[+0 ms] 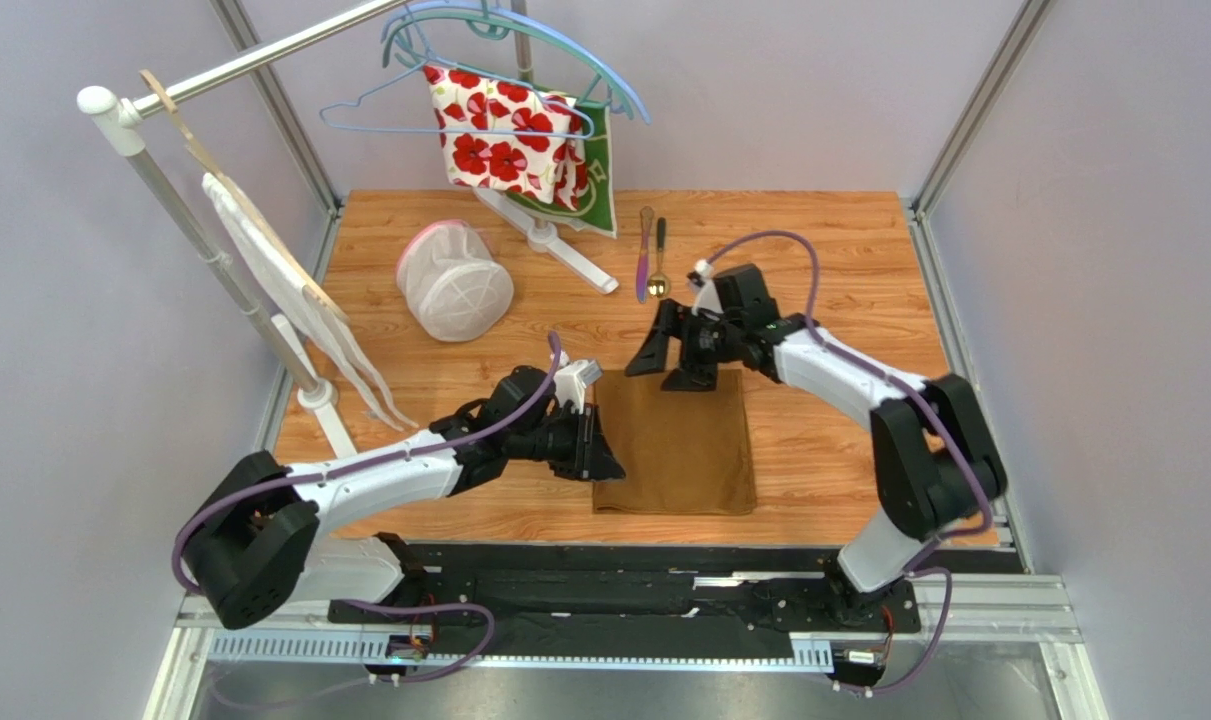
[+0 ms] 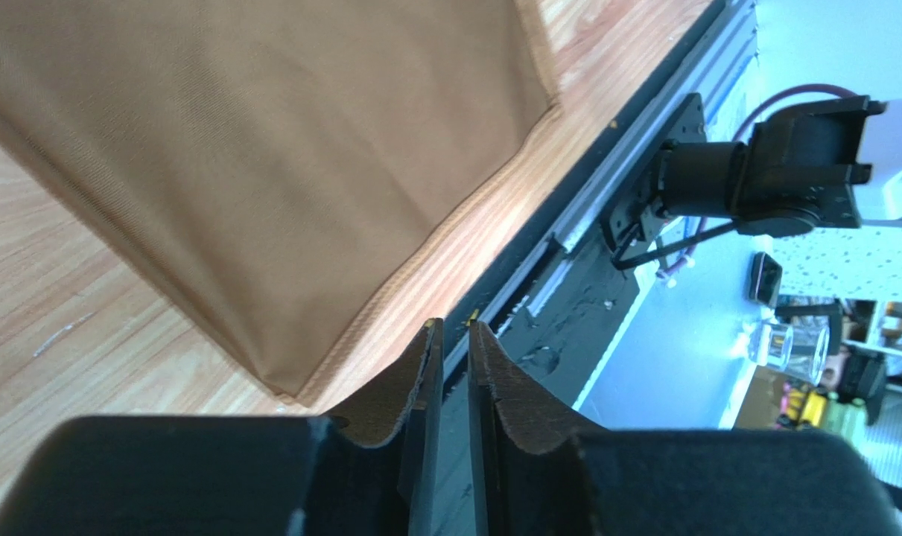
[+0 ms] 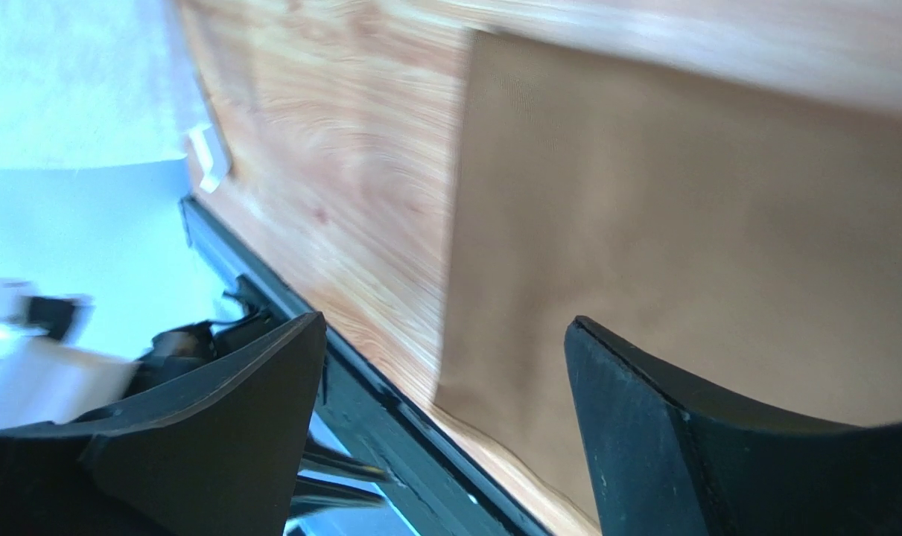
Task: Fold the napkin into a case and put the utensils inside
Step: Smooth out the square-folded napkin at the center of the board.
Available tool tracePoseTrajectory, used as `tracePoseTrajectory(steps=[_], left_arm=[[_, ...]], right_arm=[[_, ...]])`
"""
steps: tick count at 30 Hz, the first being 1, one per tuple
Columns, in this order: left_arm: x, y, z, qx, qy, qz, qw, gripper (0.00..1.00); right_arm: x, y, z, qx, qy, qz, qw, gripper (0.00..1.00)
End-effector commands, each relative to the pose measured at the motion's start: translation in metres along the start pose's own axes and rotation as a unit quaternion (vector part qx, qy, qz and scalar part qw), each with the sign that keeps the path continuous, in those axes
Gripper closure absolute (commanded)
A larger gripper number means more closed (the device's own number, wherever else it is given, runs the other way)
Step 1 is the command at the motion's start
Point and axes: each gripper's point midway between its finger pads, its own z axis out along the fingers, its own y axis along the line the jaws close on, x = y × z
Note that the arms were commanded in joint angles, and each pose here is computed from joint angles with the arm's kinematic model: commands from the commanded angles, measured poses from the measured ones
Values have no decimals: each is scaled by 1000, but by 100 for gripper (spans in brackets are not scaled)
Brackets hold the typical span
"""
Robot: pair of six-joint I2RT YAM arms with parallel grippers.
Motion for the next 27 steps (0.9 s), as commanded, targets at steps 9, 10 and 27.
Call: tracePoseTrajectory(steps=[9,10,27], left_arm=[[0,32,29,13,-36,-12,999,75],[2,38,30,4,-39,-16,999,75],[39,83,34,-47,-40,-86,994,76]], right_arm=[[36,62,64,-148,86,-36,985,17],[43,58,68,-144,93,-30,985,17],[87,50,88,-179,139,7,974,22]])
